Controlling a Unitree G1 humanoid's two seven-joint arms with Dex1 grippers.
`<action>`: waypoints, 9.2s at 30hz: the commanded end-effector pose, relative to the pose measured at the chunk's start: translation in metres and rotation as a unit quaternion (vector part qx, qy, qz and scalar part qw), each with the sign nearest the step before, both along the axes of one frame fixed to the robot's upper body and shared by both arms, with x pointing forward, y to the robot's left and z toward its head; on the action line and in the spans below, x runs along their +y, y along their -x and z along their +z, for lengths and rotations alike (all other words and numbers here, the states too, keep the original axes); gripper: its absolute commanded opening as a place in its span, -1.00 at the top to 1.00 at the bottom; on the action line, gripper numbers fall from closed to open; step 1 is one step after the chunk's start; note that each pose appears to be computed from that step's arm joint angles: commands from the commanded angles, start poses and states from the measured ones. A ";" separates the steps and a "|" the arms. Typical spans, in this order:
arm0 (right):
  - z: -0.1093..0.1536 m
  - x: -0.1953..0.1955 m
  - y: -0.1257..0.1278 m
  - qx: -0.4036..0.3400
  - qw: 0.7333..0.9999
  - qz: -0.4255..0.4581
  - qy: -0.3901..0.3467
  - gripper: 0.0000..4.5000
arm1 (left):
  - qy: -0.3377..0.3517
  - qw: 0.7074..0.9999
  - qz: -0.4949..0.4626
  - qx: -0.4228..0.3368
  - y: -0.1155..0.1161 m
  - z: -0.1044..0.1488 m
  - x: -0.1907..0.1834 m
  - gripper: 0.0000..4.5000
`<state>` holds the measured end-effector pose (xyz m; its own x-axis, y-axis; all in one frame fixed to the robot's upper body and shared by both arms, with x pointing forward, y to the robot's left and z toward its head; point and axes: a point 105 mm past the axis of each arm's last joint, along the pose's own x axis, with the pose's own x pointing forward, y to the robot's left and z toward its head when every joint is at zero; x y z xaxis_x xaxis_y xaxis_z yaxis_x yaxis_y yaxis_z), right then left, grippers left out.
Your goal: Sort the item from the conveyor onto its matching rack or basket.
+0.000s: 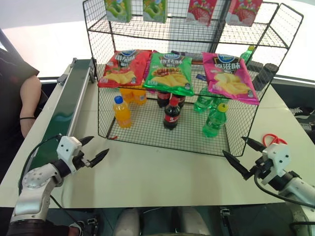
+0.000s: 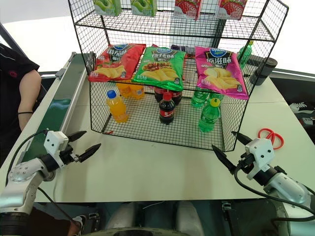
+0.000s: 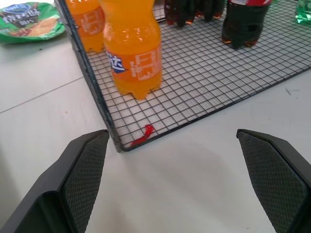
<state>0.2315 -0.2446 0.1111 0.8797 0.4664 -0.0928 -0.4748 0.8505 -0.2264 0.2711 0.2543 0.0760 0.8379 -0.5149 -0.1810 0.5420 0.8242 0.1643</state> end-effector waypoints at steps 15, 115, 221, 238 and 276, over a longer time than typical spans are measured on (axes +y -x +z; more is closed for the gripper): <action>0.015 0.003 -0.005 -0.027 1.000 0.007 0.010 -0.99 | -0.013 0.999 0.036 -0.025 0.000 0.009 0.012 -1.00; 0.013 0.033 -0.029 -0.041 0.998 0.037 -0.008 -0.99 | 0.045 0.996 0.073 -0.033 -0.004 0.021 0.002 -1.00; 0.016 0.189 -0.010 -0.024 0.941 0.314 -0.126 -1.00 | 0.116 0.864 0.449 -0.195 -0.032 0.043 0.109 -0.20; 0.037 0.175 -0.020 -0.046 0.948 0.299 -0.098 -1.00 | 0.126 0.977 -0.020 -0.173 -0.021 0.102 -0.042 -0.20; 0.046 0.186 -0.021 -0.015 0.942 0.295 -0.157 -0.35 | 0.099 0.903 -0.402 -0.111 -0.003 0.065 -0.210 -0.20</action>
